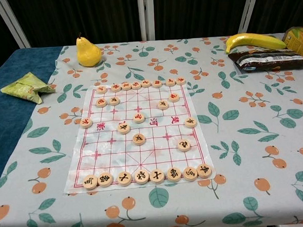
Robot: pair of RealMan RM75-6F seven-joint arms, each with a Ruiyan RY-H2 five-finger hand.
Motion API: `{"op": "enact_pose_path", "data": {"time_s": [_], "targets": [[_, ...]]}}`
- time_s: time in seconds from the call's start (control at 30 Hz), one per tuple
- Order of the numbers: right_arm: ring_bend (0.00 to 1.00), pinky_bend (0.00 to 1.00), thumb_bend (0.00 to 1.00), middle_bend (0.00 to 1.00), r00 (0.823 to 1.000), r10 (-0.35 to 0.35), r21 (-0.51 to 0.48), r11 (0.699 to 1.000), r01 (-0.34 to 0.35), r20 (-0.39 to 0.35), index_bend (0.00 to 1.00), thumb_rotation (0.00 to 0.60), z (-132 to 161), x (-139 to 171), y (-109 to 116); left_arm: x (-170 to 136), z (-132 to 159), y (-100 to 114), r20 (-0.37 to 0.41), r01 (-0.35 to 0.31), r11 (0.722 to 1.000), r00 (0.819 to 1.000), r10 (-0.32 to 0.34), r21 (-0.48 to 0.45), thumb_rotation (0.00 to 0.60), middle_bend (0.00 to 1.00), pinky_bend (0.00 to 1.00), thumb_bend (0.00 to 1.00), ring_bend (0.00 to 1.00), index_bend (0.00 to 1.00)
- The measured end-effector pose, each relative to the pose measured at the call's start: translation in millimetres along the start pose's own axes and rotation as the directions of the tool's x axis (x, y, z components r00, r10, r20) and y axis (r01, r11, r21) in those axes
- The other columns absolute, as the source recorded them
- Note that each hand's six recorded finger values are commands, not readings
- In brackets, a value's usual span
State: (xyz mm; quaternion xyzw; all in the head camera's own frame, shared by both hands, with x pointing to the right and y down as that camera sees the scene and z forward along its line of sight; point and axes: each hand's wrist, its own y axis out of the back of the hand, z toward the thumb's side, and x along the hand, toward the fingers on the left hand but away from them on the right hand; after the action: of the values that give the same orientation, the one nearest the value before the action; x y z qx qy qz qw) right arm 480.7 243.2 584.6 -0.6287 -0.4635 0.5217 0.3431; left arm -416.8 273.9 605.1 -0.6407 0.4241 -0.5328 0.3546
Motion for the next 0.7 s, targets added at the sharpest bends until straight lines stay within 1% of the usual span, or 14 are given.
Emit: {"op": "enact_pose_path", "data": {"time_s": [0.23,0.33,0.4,0.53,0.63,0.7], "targets": [[0.0,0.0,0.14,0.0,1.0,-0.002,0.002,1.0,0.002,0.003,0.0,0.6,-2,3,1,0,1,-1,0.004,0.0,1.0,1.0,0.0,0.0,0.6,0.06,0.0,0.24,0.0,0.1],[0.0,0.0,0.14,0.0,1.0,-0.007,-0.001,1.0,0.007,0.008,0.0,0.6,-4,4,2,0,4,-2,0.015,0.001,1.0,1.0,-0.001,0.001,0.6,0.06,0.0,0.24,0.0,0.1],[0.0,0.0,0.14,0.0,1.0,-0.01,-0.003,1.0,0.01,0.013,0.0,0.6,-6,5,3,2,10,-3,0.036,0.007,1.0,0.999,-0.007,0.002,0.6,0.06,0.0,0.24,0.0,0.1],[0.0,0.0,0.14,0.0,1.0,-0.017,-0.001,1.0,0.017,0.014,0.0,0.6,-7,4,5,11,28,-6,0.107,0.027,1.0,0.994,-0.028,0.016,0.6,0.06,0.0,0.24,0.0,0.11],[0.0,0.0,0.14,0.0,0.999,-0.037,0.002,0.999,0.037,0.013,0.0,0.6,-6,2,8,23,49,-11,0.182,0.048,0.999,0.982,-0.052,0.026,0.6,0.06,0.0,0.24,0.0,0.12],[0.0,0.0,0.14,0.0,0.999,-0.048,-0.002,0.999,0.048,0.014,0.0,0.6,-5,1,9,34,68,-15,0.244,0.068,0.997,0.967,-0.072,0.024,0.6,0.06,0.0,0.24,0.0,0.13]]}}
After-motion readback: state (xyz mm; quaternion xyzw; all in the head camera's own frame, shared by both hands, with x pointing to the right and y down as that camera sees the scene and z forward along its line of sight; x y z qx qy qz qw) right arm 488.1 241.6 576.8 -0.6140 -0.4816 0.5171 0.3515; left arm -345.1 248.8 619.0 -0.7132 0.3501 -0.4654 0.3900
